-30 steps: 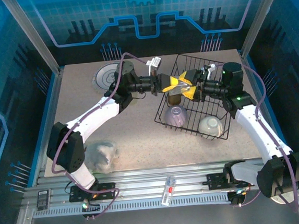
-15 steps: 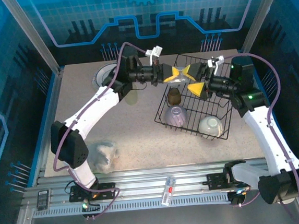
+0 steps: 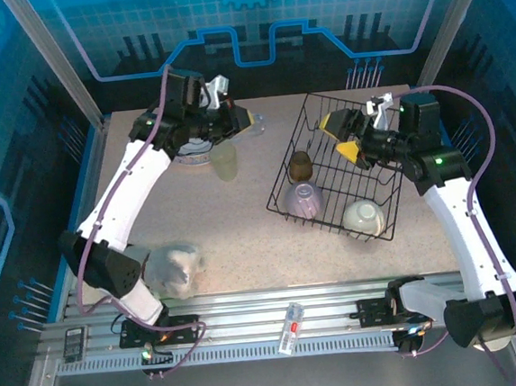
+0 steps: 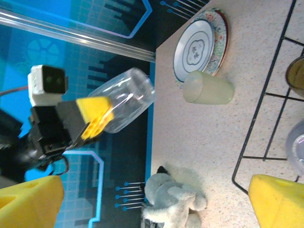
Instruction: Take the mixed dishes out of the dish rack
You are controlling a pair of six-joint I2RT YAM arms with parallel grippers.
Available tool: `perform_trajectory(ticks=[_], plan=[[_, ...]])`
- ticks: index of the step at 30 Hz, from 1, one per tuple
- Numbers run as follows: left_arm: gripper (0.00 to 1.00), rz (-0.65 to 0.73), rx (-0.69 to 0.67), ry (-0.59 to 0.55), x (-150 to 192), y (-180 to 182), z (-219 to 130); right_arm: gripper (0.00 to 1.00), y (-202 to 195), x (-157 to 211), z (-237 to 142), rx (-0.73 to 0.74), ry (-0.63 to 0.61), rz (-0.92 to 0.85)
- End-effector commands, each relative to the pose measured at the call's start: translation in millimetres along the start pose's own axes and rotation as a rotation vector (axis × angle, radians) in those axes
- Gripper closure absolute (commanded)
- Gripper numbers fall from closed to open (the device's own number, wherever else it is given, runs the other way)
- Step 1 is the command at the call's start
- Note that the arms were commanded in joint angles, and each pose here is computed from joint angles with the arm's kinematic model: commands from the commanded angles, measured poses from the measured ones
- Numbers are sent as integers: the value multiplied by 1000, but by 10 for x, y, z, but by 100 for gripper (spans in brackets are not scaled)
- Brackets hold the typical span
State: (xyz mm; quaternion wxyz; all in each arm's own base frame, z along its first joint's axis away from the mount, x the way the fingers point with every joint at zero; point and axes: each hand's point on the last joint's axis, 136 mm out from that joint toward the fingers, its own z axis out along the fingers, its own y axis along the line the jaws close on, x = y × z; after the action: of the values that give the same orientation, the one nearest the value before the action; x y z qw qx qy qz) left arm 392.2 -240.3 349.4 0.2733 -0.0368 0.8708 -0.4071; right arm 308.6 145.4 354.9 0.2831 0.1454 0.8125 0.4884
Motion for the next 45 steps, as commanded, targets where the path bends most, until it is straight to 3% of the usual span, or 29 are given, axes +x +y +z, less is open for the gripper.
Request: perform_trajectory(ticks=[1,6,10,21,33,45], plan=[[100,27,-217,-67,-21,317,-487,0,-65,-10,57,55,5,-35],[100,-12,-448,-59,9,938,-766,0,-107,5,217,61,45,-32],[100,-95,-548,-9,27,1396,-812,0,-117,19,254,71,60,-42],[100,-166,-694,165,-56,2275,-257,0,-269,194,32,160,52,-76],[100,-205,-740,264,-234,2802,314,0,-415,365,-234,218,-4,-49],[100,-251,-752,332,69,2970,379,0,-512,426,-272,221,-34,-1]])
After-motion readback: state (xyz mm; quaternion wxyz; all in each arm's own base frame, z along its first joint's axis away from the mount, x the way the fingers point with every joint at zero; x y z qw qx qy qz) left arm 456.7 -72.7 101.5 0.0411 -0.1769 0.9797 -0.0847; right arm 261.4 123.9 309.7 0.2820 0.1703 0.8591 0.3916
